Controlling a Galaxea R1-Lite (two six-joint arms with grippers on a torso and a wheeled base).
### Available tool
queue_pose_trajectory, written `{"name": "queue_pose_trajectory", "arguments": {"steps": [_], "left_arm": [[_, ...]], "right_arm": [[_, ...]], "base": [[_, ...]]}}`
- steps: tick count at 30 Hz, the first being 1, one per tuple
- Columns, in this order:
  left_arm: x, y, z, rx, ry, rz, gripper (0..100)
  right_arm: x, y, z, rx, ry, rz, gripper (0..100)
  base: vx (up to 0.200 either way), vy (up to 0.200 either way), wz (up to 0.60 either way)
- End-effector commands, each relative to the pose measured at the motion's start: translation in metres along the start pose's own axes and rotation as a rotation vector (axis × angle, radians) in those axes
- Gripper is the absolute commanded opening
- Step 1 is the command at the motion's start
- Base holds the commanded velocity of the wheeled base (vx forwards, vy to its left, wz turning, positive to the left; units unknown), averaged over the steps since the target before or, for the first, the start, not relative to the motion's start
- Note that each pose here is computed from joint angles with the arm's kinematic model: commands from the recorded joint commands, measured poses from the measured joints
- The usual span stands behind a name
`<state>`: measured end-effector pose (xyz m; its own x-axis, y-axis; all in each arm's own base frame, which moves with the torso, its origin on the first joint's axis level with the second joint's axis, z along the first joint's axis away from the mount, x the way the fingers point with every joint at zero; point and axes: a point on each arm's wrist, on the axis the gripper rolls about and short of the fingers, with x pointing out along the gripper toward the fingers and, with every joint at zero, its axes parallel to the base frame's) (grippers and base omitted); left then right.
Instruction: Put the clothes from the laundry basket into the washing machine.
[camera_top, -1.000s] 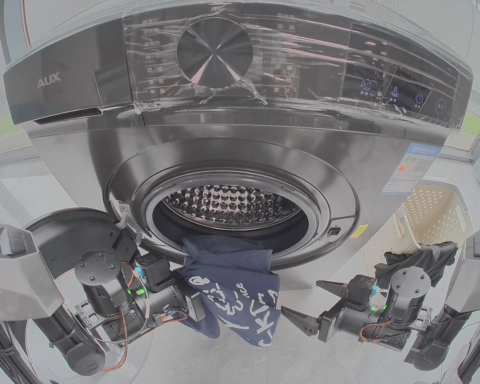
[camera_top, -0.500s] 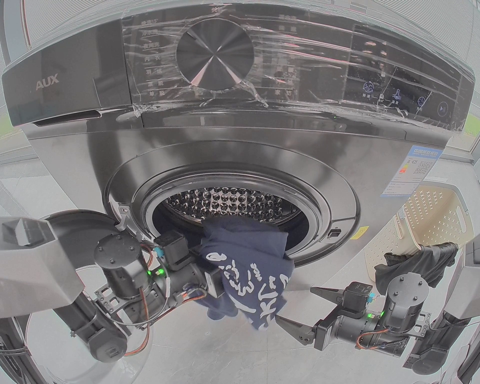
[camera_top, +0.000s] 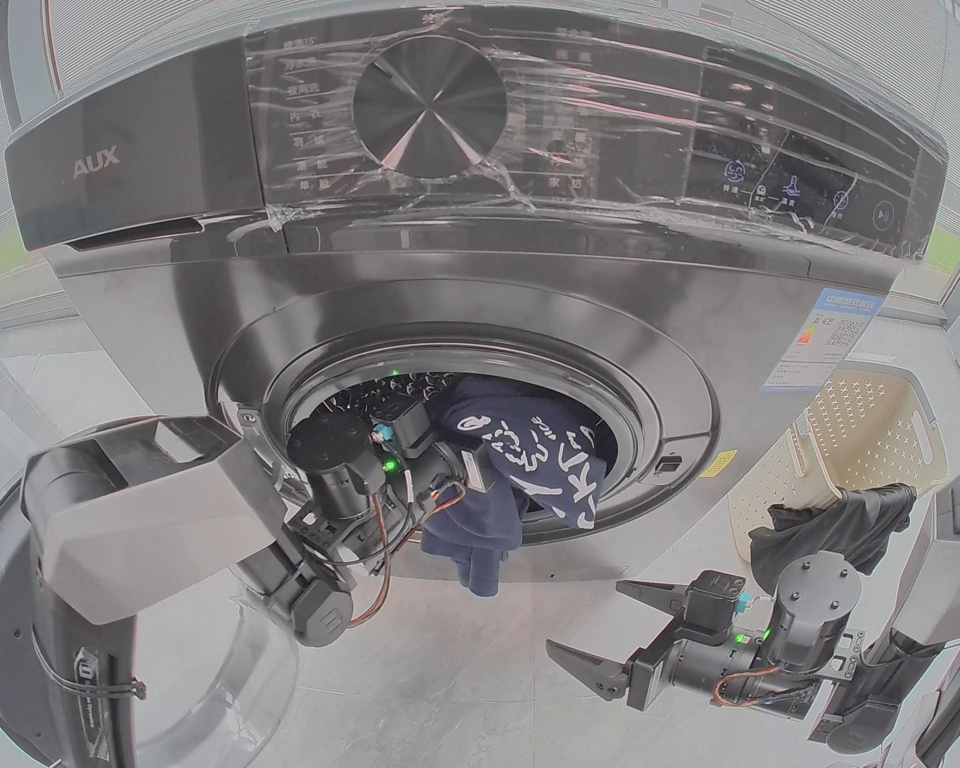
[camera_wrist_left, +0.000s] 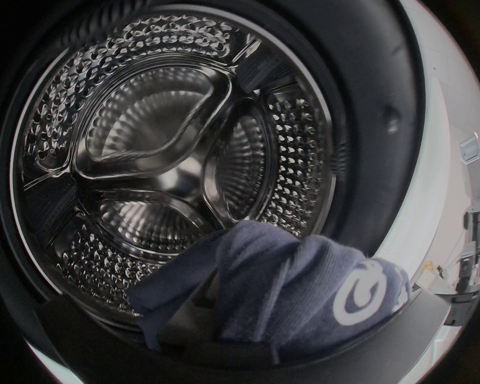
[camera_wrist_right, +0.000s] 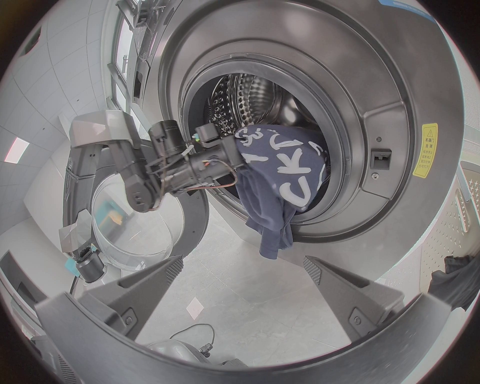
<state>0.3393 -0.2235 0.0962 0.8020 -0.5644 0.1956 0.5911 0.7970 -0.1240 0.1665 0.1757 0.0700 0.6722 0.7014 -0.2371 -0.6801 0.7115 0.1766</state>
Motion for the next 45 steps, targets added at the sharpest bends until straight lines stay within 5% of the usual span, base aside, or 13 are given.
{"name": "queue_pose_trajectory", "arguments": {"steps": [1,35,45], "left_arm": [[0.023,0.014,-0.031,-0.001,0.029,0.043,0],[0.095,0.039,-0.046,-0.005,-0.011,0.113,0],[0.114,0.065,-0.037,0.006,-0.039,0.219,0]], "right_arm": [[-0.001,0.001,0.000,-0.001,-0.001,0.003,100],[0.005,0.003,-0.009,-0.004,0.038,0.011,100],[0.005,0.003,-0.008,-0.004,0.036,0.011,100]], "base": [[0.000,0.000,0.00],[0.000,0.000,0.00],[0.000,0.000,0.00]]}}
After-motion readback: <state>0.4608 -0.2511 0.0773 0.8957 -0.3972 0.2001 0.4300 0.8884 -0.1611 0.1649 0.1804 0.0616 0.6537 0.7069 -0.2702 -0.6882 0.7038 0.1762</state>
